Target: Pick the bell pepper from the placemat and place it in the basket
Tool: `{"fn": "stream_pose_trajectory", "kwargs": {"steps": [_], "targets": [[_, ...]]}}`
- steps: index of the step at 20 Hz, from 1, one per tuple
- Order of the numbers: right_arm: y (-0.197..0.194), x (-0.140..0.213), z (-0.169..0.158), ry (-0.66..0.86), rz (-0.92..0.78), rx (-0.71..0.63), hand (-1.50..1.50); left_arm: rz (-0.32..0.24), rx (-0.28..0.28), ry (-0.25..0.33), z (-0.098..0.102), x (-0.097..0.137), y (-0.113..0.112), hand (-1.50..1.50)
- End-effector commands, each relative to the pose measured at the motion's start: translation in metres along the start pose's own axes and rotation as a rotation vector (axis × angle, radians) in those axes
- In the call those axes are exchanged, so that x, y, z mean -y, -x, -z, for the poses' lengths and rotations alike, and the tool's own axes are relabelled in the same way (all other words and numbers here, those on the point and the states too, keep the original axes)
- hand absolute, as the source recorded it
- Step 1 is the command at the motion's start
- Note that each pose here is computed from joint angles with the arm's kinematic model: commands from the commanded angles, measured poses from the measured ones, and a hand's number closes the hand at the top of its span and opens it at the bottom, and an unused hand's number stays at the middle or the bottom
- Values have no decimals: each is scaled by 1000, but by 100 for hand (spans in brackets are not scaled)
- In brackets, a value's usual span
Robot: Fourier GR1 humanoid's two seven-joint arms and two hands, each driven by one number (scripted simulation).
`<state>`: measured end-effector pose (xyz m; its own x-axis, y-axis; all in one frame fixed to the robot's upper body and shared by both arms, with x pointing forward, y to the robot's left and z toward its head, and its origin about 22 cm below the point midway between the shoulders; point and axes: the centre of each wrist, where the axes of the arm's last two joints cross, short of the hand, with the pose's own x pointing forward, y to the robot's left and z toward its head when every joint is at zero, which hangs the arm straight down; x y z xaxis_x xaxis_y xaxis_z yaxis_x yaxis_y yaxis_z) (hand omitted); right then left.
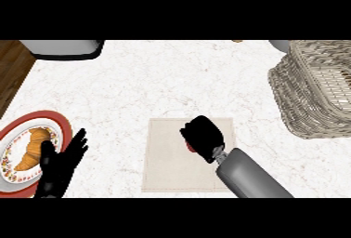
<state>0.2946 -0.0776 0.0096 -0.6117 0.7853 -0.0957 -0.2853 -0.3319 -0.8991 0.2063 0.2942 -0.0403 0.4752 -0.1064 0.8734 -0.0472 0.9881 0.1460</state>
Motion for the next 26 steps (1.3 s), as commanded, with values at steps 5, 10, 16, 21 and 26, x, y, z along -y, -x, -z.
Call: {"fn": "stream_pose_trajectory", "kwargs": {"steps": [5,10,16,21,26], "targets": [[9,-8,12,33,-101,23,150,7,-78,-10,4,-1,9,0],[11,-25,-18,41,42,-102,150,-10,-73,-30,2,-2,23,0],[45,-59,-78,86,304,-379,150,-14,-79,-47,-7,-3,17,0],[45,-41,-123,350,527,-402,150,-19,-83,-35,-14,-3,31,0],[39,15,-143,767,946,-286,150,-41,-73,-48,-15,-13,21,0]]}}
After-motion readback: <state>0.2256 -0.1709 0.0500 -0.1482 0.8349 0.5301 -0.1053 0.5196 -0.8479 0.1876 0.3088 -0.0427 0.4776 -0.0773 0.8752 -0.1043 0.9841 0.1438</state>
